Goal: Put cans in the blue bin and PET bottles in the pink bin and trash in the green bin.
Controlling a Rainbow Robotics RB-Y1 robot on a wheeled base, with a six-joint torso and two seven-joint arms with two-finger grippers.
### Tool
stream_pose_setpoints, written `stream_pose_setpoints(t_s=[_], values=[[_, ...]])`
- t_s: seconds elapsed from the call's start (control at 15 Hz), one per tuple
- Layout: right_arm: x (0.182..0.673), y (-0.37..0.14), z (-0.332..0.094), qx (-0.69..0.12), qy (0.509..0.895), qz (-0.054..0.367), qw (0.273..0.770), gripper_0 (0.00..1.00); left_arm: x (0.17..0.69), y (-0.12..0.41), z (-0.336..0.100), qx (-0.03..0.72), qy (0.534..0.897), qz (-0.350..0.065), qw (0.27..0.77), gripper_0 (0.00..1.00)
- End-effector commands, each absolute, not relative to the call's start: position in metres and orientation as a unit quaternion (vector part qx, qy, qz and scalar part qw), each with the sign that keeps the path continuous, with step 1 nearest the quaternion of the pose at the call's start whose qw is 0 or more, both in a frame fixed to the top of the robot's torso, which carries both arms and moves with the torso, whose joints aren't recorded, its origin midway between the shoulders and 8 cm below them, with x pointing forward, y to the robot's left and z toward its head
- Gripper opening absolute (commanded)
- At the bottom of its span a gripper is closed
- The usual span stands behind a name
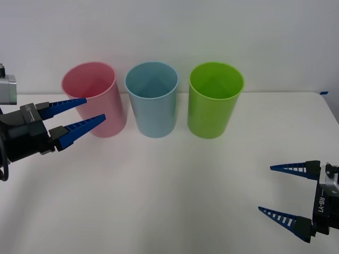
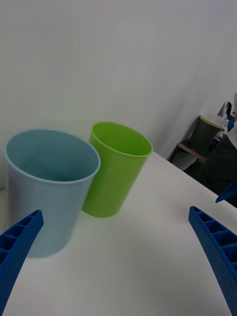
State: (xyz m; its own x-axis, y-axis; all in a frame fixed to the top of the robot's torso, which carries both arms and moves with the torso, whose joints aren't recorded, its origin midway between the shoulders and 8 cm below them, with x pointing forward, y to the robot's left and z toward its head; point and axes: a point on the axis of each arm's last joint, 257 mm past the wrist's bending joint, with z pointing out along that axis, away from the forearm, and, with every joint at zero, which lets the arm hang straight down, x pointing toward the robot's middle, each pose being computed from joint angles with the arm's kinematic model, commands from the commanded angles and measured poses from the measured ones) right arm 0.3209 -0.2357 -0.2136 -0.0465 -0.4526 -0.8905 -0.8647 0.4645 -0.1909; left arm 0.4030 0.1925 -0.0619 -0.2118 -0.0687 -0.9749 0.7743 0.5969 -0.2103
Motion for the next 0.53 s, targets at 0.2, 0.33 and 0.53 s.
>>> stream_pose_setpoints(t_s=[0.2, 0.33, 0.53], values=[[0.321, -0.236, -0.214, -0.475, 0.694, 0.206, 0.501, 1.0, 0.367, 0.211, -0.117, 0.266, 0.722, -0.359, 0.529, 1.0], [0.321, -0.236, -0.214, -0.475, 0.694, 0.206, 0.501, 1.0, 0.359, 0.214, -0.133, 0.264, 0.73, -0.355, 0.521, 1.0], [0.321, -0.236, -0.214, -0.475, 0.694, 0.206, 0.501, 1.0, 0.357, 0.215, -0.152, 0.26, 0.74, -0.348, 0.513, 1.0]])
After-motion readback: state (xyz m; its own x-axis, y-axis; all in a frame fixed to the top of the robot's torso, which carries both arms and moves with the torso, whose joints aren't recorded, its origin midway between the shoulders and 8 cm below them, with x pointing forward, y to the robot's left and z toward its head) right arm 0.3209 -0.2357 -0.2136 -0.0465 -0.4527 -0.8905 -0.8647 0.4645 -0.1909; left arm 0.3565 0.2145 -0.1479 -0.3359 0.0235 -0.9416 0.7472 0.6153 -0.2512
